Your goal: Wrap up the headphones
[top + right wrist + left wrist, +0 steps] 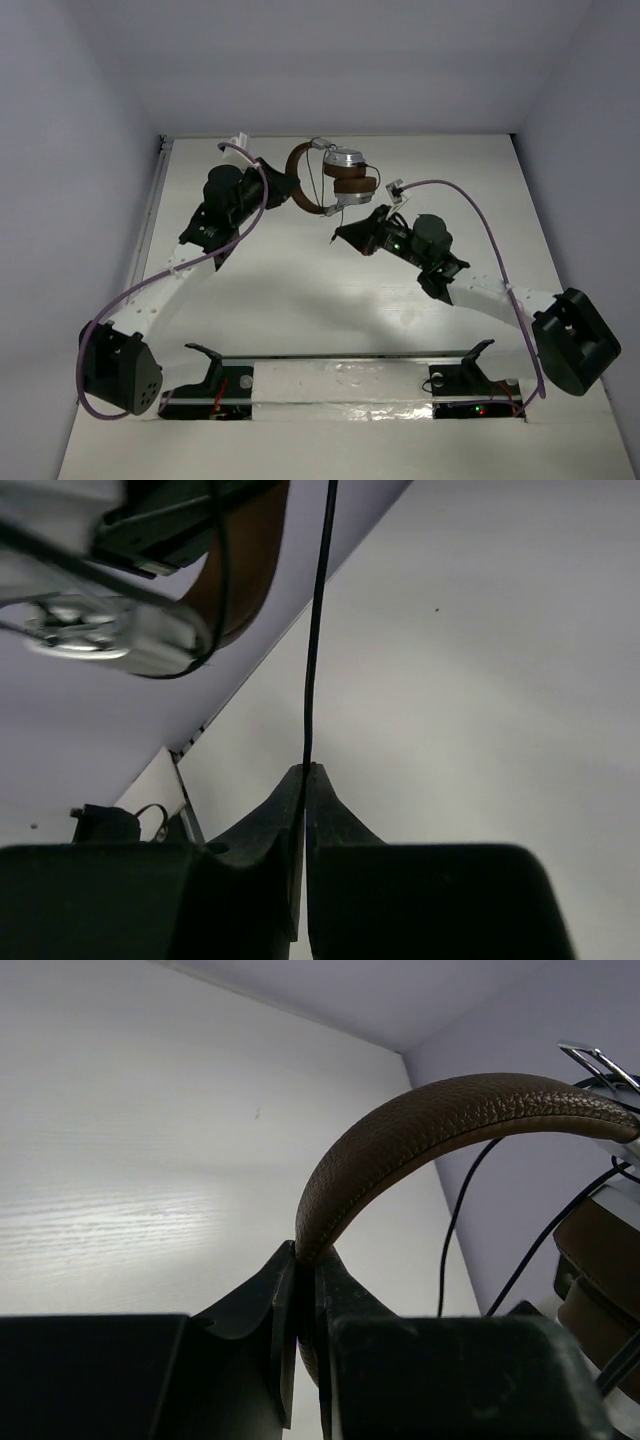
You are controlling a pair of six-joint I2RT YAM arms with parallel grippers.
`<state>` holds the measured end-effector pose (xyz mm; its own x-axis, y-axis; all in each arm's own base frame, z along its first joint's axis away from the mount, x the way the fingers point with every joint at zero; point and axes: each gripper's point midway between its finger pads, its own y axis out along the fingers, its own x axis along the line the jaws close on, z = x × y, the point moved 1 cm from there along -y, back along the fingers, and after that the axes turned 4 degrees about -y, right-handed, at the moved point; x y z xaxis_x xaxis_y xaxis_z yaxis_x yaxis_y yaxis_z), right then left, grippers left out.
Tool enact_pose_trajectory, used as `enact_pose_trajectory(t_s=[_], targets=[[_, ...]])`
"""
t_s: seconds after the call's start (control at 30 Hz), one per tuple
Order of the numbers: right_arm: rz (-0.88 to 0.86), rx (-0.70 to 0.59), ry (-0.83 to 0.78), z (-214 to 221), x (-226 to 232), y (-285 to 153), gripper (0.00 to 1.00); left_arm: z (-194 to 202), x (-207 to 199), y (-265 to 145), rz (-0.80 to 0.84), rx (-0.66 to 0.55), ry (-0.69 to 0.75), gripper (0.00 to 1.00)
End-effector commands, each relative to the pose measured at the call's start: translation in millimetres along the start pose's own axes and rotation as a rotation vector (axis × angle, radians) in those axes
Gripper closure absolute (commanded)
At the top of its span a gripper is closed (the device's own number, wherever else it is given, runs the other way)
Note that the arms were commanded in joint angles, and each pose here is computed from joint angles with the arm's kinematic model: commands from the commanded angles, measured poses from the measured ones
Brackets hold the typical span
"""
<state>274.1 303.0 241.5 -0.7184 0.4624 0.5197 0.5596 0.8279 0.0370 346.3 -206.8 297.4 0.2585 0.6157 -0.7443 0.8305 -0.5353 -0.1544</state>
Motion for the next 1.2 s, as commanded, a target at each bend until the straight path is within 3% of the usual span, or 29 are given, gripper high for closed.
enact_pose_trajectory(t_s=[0.0,0.27,0.43,0.7,1.0,1.17], targets=[[-0.063,-0.061,0.013,-8.8,11.6,-5.9,0.98,-14.6,-8.3,8.7,0.041,-0.096,-0.047,1.0],[-0.043,-0.041,0.075,13.7,2.0,-15.7,1.0,4.0,3.6,27.0,-0.023,-0.084,-0.039,1.0],[-0.015,-0.019,0.126,25.6,-4.3,-19.8,1.0,19.0,33.7,35.5,-0.148,-0.112,-0.022,1.0],[0.029,-0.016,0.204,38.1,-14.3,-24.0,1.0,44.8,62.7,47.0,-0.204,-0.089,-0.061,1.0],[-0.045,-0.131,0.305,4.2,8.1,-25.7,1.0,43.6,64.2,43.3,-0.219,-0.124,-0.09,1.0],[-0.021,-0.276,0.395,-21.1,2.3,-25.1,1.0,50.8,56.4,41.9,-0.213,-0.125,-0.108,1.0]])
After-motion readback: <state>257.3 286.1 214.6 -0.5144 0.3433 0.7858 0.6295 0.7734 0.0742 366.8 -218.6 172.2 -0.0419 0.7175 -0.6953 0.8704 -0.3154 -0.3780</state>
